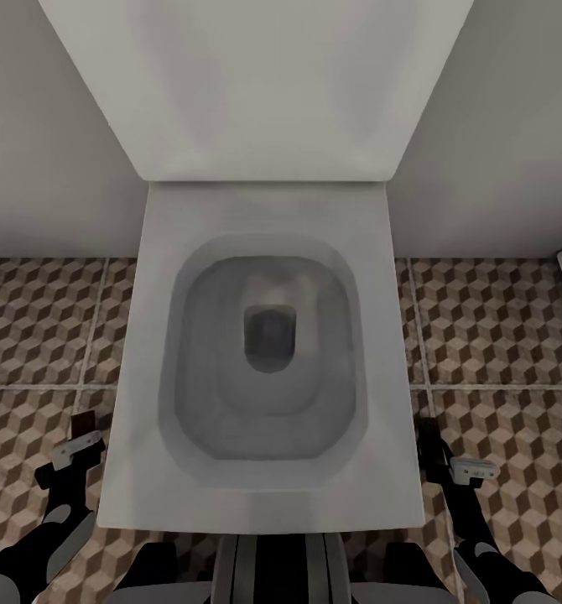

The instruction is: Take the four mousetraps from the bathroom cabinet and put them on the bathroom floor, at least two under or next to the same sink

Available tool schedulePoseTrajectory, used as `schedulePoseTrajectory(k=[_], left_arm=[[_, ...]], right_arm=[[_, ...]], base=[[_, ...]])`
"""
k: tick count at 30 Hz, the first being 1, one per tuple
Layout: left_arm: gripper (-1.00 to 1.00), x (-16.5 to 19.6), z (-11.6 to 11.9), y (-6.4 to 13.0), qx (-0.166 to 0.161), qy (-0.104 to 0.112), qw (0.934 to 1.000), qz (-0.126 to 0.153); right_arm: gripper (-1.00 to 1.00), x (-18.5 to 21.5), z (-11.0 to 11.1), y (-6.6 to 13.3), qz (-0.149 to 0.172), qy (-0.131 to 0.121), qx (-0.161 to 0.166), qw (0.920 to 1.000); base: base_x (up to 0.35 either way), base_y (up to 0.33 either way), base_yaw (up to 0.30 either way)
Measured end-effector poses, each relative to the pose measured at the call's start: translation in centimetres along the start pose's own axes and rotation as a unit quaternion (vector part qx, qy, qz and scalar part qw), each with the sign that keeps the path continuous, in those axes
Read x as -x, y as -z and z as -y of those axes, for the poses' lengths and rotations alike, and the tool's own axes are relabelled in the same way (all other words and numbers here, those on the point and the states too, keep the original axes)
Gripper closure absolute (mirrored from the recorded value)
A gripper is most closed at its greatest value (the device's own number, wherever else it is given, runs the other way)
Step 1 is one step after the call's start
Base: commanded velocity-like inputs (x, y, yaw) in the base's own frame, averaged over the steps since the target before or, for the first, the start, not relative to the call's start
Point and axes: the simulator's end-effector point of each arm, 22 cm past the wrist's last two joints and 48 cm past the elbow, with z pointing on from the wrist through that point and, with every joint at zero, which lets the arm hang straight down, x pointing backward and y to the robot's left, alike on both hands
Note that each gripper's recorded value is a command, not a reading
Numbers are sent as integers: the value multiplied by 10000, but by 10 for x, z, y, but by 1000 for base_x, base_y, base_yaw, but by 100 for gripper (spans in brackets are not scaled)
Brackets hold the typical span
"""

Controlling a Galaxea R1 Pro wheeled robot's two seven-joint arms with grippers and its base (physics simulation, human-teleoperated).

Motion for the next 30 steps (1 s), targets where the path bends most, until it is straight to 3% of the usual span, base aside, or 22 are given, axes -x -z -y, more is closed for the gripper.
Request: schedulePoseTrajectory(k=[30], left_arm=[[100,-9,2,0,-11,-43,10000,-69]], right_arm=[[100,-9,0,2,-89,19,1,10000]], base=[[0,0,0]])
